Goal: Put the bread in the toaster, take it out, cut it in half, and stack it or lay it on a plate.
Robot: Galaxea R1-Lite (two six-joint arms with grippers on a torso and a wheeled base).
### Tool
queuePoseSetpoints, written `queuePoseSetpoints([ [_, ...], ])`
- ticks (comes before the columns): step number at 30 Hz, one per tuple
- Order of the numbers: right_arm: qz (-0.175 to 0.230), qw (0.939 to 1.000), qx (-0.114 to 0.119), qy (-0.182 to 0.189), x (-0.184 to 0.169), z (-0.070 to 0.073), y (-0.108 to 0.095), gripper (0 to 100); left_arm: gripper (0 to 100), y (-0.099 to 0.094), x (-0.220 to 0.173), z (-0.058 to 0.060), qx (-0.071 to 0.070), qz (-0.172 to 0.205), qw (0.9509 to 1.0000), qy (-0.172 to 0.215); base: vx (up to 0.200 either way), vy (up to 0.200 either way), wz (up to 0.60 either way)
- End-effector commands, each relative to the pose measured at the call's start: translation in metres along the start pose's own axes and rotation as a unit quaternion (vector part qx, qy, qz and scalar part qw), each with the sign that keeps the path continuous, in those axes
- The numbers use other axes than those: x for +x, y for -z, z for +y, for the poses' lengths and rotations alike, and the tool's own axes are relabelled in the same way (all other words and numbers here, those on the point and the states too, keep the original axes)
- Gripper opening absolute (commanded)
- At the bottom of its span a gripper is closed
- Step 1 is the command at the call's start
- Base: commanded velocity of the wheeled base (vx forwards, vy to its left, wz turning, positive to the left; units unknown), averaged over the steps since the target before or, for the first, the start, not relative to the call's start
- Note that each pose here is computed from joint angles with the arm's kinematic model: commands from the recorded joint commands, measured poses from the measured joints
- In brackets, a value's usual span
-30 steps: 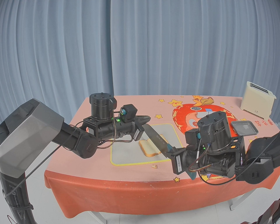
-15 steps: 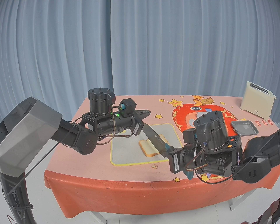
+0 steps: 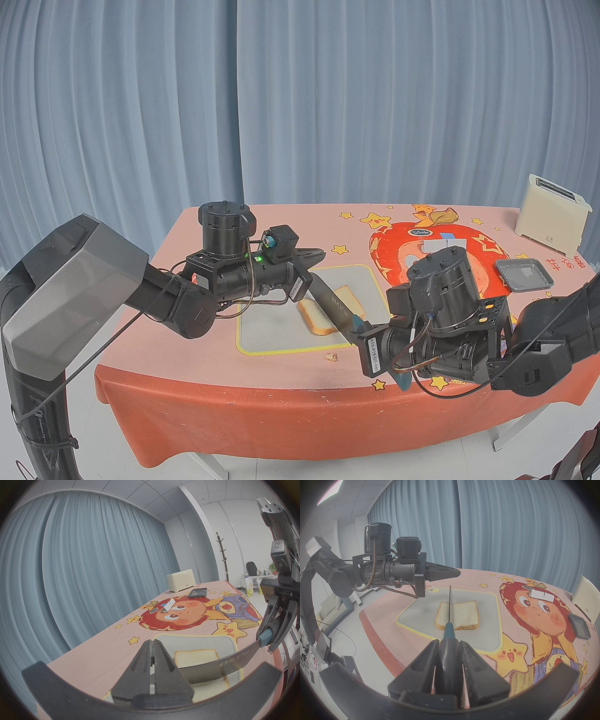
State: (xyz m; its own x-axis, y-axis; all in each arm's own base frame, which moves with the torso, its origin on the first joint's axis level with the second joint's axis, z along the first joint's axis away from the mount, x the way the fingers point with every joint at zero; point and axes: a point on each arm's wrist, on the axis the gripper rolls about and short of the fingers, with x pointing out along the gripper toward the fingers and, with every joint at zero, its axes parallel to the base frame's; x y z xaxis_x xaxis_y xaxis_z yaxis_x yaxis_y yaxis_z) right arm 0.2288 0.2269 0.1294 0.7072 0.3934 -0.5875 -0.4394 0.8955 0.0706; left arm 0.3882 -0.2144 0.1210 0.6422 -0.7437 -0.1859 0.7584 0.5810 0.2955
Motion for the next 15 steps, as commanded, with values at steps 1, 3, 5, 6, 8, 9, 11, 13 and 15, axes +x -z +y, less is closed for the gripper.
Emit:
queuePoseSetpoints([
  [1,0.005,1.0,-0.001,0.001,0.001,0.0,0.002,0,0,0.007,0.001,-0.004,-0.002,0.01,0.9999,0.006,0.0,0.0,0.0],
  [3,0.004,1.0,-0.001,0.001,0.001,0.0,0.002,0,0,0.008,0.001,-0.005,-0.004,0.012,0.9999,0.007,0.0,0.0,0.0],
  [5,0.004,1.0,-0.001,0.001,0.001,-0.001,0.001,0,0,0.01,0.001,-0.006,-0.005,0.016,0.9998,0.008,0.0,0.0,0.0],
  [6,0.004,1.0,-0.001,0.001,0.001,-0.001,0.001,0,0,0.01,0.001,-0.006,-0.005,0.016,0.9998,0.008,0.0,0.0,0.0],
  [8,0.003,1.0,0.0,0.002,0.0,-0.001,0.001,0,0,0.013,0.0,-0.008,-0.007,0.021,0.9997,0.011,0.0,0.0,0.0],
  [9,0.003,1.0,0.0,0.002,0.0,-0.001,0.001,0,0,0.014,-0.001,-0.008,-0.008,0.022,0.9997,0.011,0.0,0.0,0.0],
  [11,0.003,1.0,-0.001,0.002,0.001,-0.001,0.001,0,0,0.017,-0.001,-0.009,-0.009,0.026,0.9995,0.013,0.0,0.0,0.0],
  [13,0.004,1.0,-0.002,0.002,0.001,0.0,0.002,0,0,0.018,-0.001,-0.01,-0.01,0.028,0.9995,0.013,0.0,0.0,0.0],
  [15,0.004,1.0,-0.003,0.002,0.001,0.0,0.003,0,0,0.019,-0.001,-0.009,-0.01,0.028,0.9995,0.013,0.0,0.0,0.0],
])
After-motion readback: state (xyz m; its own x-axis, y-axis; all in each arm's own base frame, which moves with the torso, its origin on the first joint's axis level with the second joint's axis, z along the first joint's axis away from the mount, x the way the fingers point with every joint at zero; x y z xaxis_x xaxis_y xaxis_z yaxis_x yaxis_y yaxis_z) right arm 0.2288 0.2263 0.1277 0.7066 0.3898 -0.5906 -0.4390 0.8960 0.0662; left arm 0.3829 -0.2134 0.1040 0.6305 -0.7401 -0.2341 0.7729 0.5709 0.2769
